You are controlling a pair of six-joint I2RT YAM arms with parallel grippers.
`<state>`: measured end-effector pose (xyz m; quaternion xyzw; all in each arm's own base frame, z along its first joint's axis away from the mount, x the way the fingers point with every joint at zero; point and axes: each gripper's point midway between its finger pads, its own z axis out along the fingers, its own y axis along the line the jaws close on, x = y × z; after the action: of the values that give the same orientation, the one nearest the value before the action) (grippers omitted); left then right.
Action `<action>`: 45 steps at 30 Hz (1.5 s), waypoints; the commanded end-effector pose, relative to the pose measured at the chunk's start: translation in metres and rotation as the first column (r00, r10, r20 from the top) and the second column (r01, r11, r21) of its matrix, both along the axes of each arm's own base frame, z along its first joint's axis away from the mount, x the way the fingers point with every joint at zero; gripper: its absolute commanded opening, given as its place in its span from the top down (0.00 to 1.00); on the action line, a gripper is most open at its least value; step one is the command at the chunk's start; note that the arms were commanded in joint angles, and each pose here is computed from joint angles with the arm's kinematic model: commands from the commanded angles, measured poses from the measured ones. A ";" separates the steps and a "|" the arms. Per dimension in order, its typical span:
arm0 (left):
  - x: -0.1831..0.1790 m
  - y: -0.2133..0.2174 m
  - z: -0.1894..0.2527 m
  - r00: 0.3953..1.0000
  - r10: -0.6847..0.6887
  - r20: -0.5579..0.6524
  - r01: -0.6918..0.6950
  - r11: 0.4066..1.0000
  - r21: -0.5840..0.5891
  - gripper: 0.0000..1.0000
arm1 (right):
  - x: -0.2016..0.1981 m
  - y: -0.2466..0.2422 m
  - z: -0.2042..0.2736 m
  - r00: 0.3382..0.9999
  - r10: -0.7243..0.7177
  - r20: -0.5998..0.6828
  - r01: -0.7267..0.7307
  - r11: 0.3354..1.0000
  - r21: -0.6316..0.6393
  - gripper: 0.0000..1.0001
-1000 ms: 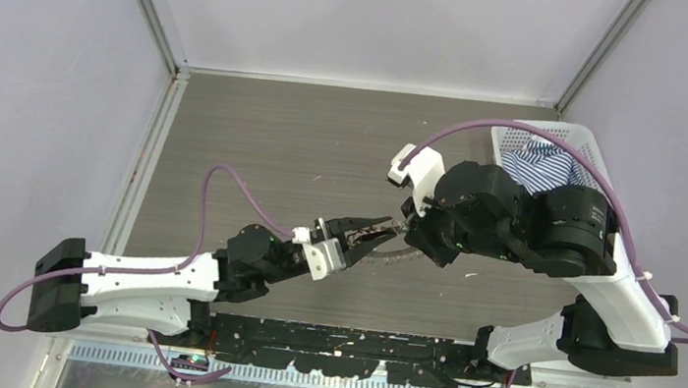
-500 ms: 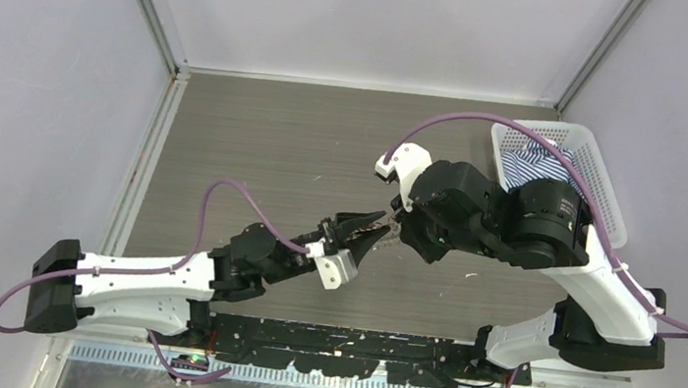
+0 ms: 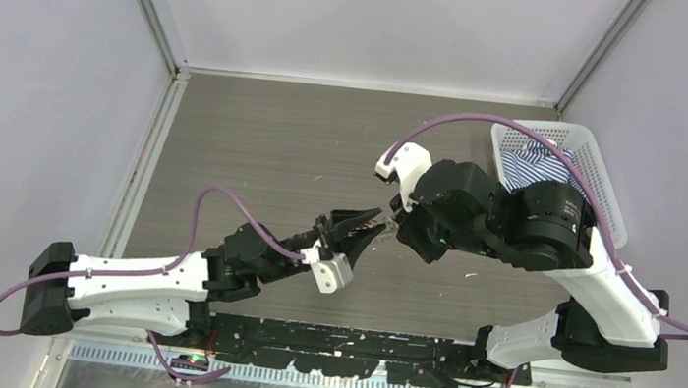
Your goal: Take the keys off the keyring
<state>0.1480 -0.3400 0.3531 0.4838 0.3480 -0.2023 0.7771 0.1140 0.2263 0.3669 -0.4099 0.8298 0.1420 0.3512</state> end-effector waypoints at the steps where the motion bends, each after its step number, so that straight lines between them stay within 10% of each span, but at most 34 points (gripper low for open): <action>1: 0.000 0.012 0.029 0.999 0.017 0.043 -0.013 0.997 -0.073 1.00 | -0.005 0.003 0.005 1.000 0.028 -0.011 -0.027 0.999 0.042 0.99; 45: -0.002 0.028 0.082 0.988 0.071 0.136 -0.036 0.970 -0.239 1.00 | 0.029 0.006 0.006 0.962 -0.056 0.266 -0.022 0.959 0.281 0.99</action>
<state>0.1539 -0.3274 0.3836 0.4431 0.3219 -0.1776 0.8176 0.1327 0.2258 0.3562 -0.3851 0.7674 0.1879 0.4770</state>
